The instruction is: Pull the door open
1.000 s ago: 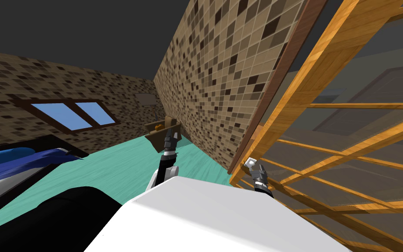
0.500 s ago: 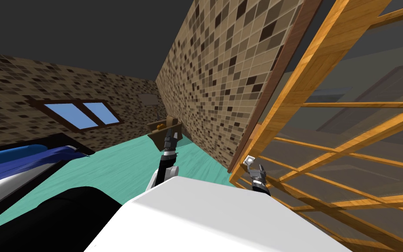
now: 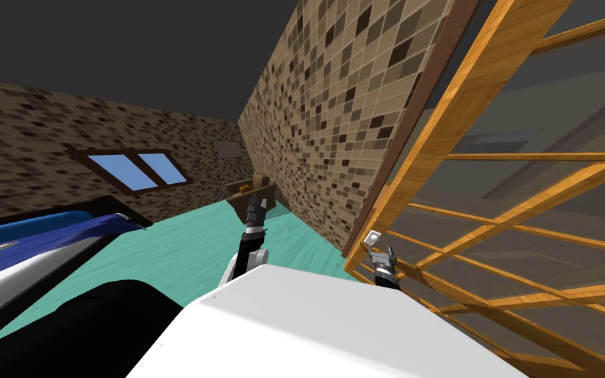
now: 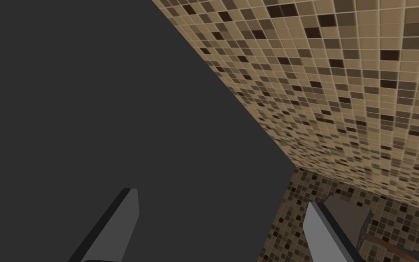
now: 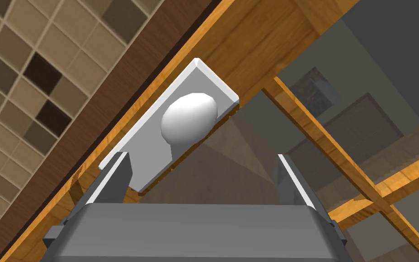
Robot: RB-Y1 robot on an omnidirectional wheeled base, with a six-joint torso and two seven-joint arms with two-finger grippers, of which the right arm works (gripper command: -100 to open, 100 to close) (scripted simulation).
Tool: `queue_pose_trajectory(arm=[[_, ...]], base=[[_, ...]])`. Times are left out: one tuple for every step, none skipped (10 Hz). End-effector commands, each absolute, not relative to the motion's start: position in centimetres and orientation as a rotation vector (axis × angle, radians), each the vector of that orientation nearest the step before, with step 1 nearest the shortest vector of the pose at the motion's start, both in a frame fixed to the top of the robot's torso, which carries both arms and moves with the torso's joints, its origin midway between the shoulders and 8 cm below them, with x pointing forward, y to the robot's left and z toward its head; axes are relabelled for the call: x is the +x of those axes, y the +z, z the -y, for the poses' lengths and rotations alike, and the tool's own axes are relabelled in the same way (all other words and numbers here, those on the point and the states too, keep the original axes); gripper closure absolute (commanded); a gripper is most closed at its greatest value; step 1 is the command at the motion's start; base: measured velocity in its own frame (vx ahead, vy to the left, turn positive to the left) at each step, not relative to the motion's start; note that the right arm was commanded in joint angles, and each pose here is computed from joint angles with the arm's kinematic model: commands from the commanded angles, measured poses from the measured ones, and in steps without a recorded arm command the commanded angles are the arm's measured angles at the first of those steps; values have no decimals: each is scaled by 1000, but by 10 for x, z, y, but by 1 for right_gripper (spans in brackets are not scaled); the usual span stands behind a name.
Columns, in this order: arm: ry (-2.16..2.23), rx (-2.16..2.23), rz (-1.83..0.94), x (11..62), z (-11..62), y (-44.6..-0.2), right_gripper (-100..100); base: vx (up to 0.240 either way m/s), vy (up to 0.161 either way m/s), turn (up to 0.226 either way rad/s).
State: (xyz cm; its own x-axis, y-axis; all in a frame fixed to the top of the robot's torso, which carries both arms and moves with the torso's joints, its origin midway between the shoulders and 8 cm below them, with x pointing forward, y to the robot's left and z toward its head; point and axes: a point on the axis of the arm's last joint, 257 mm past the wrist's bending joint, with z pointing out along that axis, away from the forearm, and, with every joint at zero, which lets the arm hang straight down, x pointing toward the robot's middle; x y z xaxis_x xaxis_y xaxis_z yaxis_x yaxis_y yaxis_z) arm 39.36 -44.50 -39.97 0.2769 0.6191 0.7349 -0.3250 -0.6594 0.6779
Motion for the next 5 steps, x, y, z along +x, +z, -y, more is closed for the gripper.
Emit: queue_pose_trajectory(arm=[[1545, 1778, -198, 396, 442, -400, -100], [1550, 1781, -192, 396, 442, -400, -100], [1588, 1801, -133, 397, 438, -400, -100], [1616, 1815, -84, 399, 435, -399, -100], [1628, 1821, -69, 399, 435, -399, -100]], base=[[-57, -12, 31], [-43, -10, 26], [-44, -5, 47], [-71, -11, 77], [-59, -11, 19]])
